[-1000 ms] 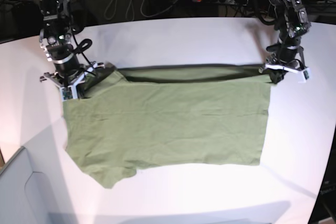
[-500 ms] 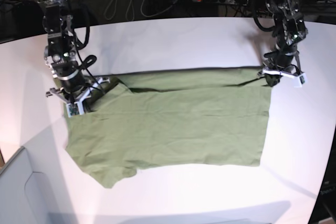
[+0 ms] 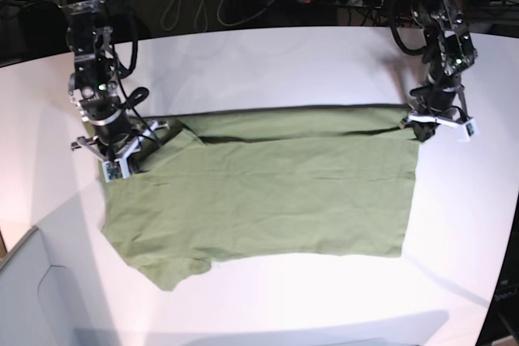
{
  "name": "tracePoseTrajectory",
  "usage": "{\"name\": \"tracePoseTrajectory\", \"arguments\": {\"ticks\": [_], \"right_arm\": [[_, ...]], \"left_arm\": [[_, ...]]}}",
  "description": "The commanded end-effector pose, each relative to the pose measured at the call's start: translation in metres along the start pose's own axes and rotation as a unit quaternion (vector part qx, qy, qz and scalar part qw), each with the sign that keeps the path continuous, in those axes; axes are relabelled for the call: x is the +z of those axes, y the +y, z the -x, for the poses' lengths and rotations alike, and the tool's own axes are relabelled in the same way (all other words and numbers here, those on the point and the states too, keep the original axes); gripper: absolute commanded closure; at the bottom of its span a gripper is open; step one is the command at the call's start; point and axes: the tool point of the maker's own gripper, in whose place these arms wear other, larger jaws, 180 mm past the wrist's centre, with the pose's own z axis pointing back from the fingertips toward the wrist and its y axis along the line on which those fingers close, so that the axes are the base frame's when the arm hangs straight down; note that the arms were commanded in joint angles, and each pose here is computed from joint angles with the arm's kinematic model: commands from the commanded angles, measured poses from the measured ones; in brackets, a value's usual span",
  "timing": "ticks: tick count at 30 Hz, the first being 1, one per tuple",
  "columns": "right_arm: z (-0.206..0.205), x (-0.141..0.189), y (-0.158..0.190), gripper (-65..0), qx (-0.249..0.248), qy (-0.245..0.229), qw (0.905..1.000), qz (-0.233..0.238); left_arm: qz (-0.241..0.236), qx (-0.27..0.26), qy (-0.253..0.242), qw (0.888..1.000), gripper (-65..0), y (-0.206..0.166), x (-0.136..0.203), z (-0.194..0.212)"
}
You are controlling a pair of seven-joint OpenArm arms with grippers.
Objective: Fold the T-shirt properly
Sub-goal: 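Pull the held shoulder edge toward the hem, folding it over, then drag the held edge back toward the collar, flattening the shirt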
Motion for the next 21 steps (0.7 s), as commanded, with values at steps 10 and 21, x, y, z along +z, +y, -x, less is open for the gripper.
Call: {"name": "tracePoseTrajectory", "arguments": {"ticks": [10, 21], "right_arm": [[-0.011, 0.002, 0.008, -0.2, 0.023, -0.016, 0.9991, -0.030], [-0.017, 0.023, 0.000, -32.1, 0.049, -0.013, 0.9978, -0.043]], "left_arm": [[0.010, 0.000, -0.029, 1.000, 0.0, -0.005, 0.001, -0.020], [0.011, -0.003, -0.009, 1.000, -29.4, -0.007, 0.004, -0.016]]}}
